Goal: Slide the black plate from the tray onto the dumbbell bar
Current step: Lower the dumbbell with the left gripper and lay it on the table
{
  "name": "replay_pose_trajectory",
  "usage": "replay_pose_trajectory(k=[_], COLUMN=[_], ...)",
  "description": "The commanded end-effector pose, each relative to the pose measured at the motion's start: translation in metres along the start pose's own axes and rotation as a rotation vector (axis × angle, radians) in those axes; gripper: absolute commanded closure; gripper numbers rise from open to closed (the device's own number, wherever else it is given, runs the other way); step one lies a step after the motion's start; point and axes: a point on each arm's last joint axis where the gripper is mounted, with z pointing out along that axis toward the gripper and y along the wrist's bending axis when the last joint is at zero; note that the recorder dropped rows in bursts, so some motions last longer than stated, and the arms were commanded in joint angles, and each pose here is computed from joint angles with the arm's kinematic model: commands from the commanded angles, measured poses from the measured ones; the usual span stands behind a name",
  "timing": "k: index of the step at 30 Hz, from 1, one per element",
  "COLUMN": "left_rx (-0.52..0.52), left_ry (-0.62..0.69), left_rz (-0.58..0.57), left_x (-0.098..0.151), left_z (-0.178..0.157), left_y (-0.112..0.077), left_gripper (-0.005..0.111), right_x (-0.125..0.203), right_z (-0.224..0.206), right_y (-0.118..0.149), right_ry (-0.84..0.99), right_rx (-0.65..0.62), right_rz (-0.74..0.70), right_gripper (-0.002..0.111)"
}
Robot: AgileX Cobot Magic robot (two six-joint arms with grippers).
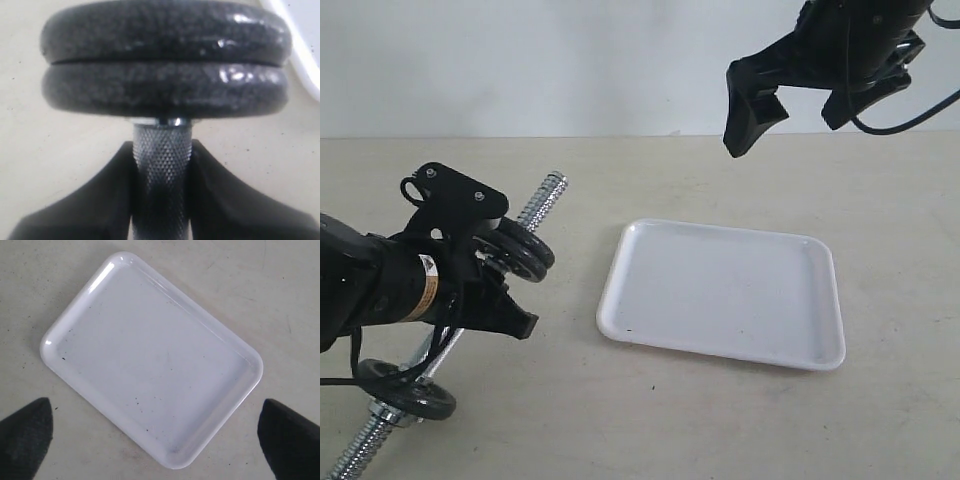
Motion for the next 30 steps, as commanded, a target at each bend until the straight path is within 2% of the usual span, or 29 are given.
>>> replay_pose_trajectory(k=[1, 11, 24, 30], left_rx=[-0.117, -0.134, -0.137, -0.136], left_ry=[-0.085, -0.090, 0.014, 0.024], left_rz=[-0.010, -0.030, -0.018, -0.015], left_x=[-0.020, -0.029, -0.010, -0.008], left_z=[-0.006, 0.005, 0.035, 0.038], left_y=[0.016, 0.015, 0.008, 0.007], left_gripper=[0.102, 0.102, 0.102, 0.102], right_x=[0.002, 0.005, 0.004, 0.004], right_z=[-0.004, -0.004, -0.004, -0.004], right_y=[0.002, 0.005, 0.006, 0.006], right_ry=[0.003, 0.037, 0.030, 0.026], right_rx=[-0.021, -0.047, -0.061, -0.060], right_rz=[0.008, 0.013, 0.015, 0.013], right_gripper=[0.003, 0.003, 0.003, 0.003])
